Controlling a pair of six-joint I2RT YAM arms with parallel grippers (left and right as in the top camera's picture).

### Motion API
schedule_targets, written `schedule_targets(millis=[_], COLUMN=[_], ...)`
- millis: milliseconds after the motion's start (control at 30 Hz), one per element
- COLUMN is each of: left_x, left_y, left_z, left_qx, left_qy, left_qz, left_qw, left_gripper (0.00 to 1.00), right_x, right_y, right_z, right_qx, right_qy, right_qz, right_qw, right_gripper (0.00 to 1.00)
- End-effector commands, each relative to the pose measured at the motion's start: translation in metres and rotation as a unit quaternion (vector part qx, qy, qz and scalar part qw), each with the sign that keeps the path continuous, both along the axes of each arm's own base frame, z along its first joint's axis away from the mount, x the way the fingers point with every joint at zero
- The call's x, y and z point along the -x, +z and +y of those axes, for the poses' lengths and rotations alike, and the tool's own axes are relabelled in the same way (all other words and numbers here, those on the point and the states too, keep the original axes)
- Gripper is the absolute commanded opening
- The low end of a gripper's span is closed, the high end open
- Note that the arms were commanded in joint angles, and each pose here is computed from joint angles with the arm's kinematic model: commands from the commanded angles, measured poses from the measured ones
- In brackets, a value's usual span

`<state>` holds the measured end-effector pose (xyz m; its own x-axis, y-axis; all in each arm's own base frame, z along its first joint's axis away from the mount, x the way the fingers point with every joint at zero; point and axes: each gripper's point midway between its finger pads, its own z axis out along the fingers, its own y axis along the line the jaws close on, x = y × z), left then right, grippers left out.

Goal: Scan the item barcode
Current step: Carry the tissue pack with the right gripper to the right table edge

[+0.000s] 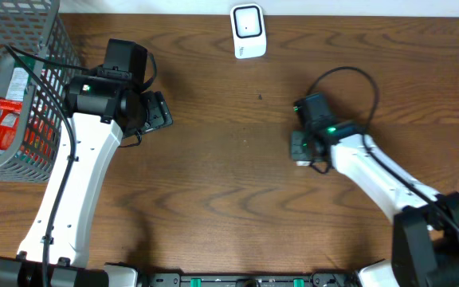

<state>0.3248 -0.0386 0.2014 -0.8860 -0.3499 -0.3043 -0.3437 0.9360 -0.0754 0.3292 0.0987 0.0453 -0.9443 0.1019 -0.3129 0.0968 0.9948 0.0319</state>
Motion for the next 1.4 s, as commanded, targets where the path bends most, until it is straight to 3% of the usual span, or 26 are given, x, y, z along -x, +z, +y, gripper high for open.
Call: schedule_targets(millis=[0, 267, 533, 1000, 1133, 1367], left_x=[0.002, 0.002, 0.002, 0.002, 0.002, 0.002], left_y=[0.0, 0.0, 0.0, 0.0, 0.0, 0.0], left_z=[0.003, 0.003, 0.003, 0.003, 0.003, 0.003], left_qx=[-0.007, -0.007, -0.007, -0.007, -0.007, -0.007], left_qy=[0.001, 0.0, 0.0, 0.0, 0.0, 0.0], left_qz=[0.0, 0.0, 0.0, 0.0, 0.0, 0.0], left_qw=[1.0, 1.0, 1.0, 1.0, 1.0, 1.0], left_gripper=[0.84, 0.84, 0.84, 0.84, 0.84, 0.84], right_x=[-0.014, 0.004, 0.016, 0.015, 0.004, 0.008], right_y=[0.033, 0.03, 0.029, 0.021, 0.011, -0.004], right_z=[-0.062, -0.164, -0.212, -0.216, -0.203, -0.2], right_qx=[0.059, 0.063, 0.026, 0.006, -0.025, -0.03], right_qy=[-0.065, -0.193, -0.274, -0.283, -0.238, -0.236], right_qz=[-0.044, -0.007, -0.005, -0.012, -0.034, -0.038], right_qw=[0.995, 0.979, 0.961, 0.959, 0.97, 0.97], right_gripper=[0.09, 0.11, 0.13, 0.14, 0.16, 0.18])
